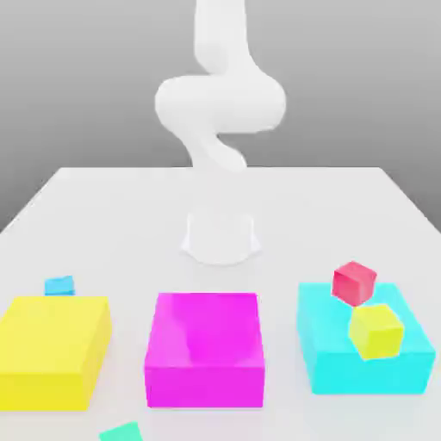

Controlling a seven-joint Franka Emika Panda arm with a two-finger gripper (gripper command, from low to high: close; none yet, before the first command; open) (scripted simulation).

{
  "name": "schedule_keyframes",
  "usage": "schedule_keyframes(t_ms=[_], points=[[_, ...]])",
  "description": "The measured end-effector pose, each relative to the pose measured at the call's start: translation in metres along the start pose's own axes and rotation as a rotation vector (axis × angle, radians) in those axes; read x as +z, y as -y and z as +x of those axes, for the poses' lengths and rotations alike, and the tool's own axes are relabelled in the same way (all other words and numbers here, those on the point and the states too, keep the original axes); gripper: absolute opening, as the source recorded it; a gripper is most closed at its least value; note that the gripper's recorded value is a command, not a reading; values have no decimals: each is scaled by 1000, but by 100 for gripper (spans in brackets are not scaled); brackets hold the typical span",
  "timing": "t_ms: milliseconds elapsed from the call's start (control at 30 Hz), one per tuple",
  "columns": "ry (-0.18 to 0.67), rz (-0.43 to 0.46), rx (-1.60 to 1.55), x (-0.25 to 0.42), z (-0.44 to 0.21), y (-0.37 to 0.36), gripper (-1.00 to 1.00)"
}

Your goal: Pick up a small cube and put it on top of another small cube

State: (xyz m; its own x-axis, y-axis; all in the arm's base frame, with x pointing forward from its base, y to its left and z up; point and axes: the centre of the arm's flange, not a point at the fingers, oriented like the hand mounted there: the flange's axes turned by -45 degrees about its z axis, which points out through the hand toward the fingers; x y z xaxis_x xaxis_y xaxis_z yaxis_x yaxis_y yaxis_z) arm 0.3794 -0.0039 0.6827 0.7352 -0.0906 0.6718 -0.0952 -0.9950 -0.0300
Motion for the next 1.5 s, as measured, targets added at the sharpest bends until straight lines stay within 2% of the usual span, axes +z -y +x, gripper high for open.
schedule_keyframes(t_ms=[233,500,967,1133,1167,1367,1500], points=[[163,-120,216,126,-2,-18,0],[333,-237,464,261,-41,-54,0],[619,-396,932,451,-188,-112,0],[650,-411,988,506,-242,-118,0],[651,-411,989,512,-249,-118,-100],[649,-410,989,516,-252,-118,-100],[649,-410,990,486,-224,-117,-100]])
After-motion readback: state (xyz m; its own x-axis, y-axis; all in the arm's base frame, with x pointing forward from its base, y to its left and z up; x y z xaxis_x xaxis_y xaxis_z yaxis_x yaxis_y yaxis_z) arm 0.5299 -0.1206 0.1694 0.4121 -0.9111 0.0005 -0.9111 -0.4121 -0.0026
